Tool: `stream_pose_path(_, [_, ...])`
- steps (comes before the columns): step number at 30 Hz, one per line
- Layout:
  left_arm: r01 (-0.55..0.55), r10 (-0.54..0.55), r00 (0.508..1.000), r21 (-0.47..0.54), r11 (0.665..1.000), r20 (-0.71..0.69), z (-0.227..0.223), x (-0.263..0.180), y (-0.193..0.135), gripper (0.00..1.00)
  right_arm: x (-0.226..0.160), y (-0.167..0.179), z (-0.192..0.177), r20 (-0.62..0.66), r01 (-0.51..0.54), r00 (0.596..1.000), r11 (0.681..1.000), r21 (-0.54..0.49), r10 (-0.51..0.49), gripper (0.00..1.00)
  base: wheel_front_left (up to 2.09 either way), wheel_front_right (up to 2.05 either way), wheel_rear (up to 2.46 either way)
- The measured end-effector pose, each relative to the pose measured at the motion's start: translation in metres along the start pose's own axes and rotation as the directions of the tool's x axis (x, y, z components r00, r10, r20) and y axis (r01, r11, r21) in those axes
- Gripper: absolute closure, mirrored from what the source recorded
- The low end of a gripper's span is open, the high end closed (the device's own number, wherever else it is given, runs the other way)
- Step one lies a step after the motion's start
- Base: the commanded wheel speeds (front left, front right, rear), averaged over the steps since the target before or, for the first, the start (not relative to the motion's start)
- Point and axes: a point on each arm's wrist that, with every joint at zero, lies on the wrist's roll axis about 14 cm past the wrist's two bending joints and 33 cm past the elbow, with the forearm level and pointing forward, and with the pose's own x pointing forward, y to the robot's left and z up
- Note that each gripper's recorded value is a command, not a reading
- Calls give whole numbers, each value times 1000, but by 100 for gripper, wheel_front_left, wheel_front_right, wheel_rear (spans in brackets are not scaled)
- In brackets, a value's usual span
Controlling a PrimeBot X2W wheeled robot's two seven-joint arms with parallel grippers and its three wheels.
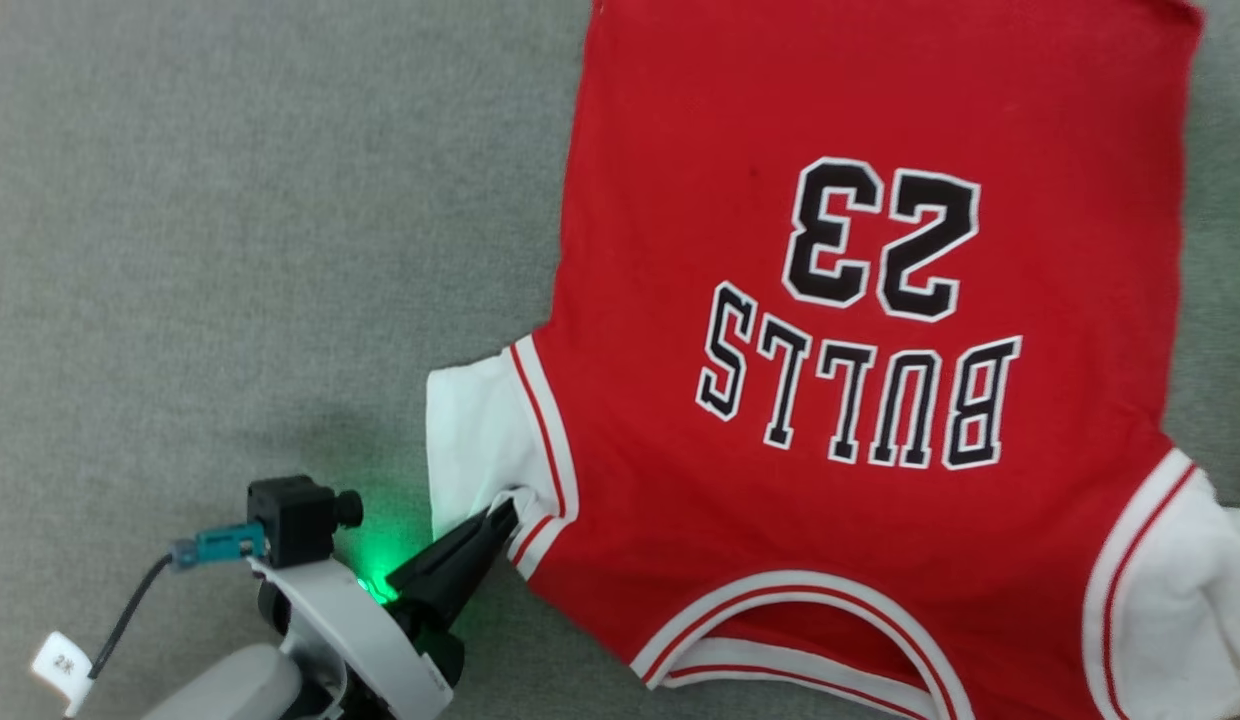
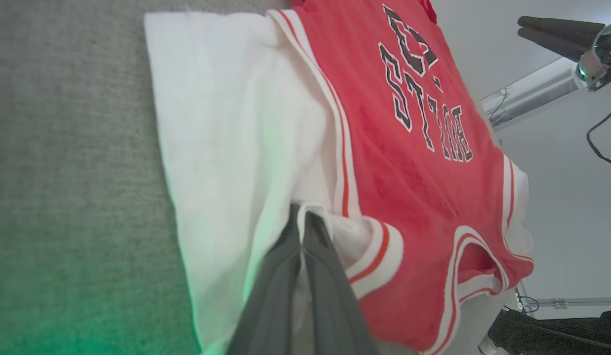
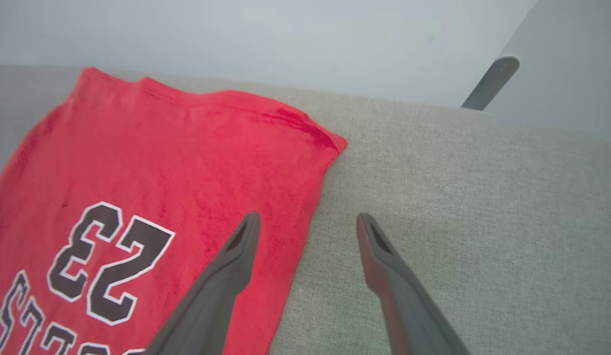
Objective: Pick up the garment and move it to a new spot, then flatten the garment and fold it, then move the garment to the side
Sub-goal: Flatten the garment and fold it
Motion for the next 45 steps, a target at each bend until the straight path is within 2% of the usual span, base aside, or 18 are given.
stream_pose_path(4, [-1,1,1000,-10,1000,-4,1,5,5,100,43,-1,-10,-153,27,988,1000,-9,-28,0,0,0,0])
stream_pose_path(7, [-1,1,1000,-14,1000,-11,1,8,9,100,67,-11,-9,-221,71,973,997,-5,-70,0,0,0,0])
stream_pose_path(12, [7,-7,1000,-27,1000,-21,1,14,13,100,106,-14,-29,-365,114,926,993,35,-93,0,0,0,0])
stream_pose_path(18, [1,-2,1000,-39,999,-26,-2,17,18,100,130,-5,-41,-425,101,902,994,46,-72,0,0,0,0])
stream_pose_path(19, [0,-1,1000,-38,999,-25,-2,17,18,100,132,-4,-42,-426,99,902,994,42,-72,38,0,0,0])
stream_pose_path(20, [0,0,1000,-38,999,-22,-1,17,19,100,134,-4,-42,-420,97,905,995,37,-73,86,0,0,0])
stream_pose_path(21, [1,-2,1000,-38,999,-17,-1,17,18,100,135,-4,-41,-414,96,907,995,34,-74,100,0,0,0])
stream_pose_path(29, [3,-3,1000,-30,1000,15,6,14,14,100,122,0,-37,-377,73,925,996,46,-50,100,0,0,0])
stream_pose_path(32, [-3,4,999,-33,999,34,9,9,13,100,106,0,-42,-366,54,929,998,14,-45,100,0,0,0])
stream_pose_path(40, [-32,32,997,-6,999,69,16,-10,12,100,28,-13,-70,-377,7,926,1000,-18,-13,100,0,0,0])
stream_pose_path(45, [-6,5,996,17,1000,93,24,-13,1,100,-33,-11,-111,-434,-22,901,1000,-6,17,100,0,0,0])
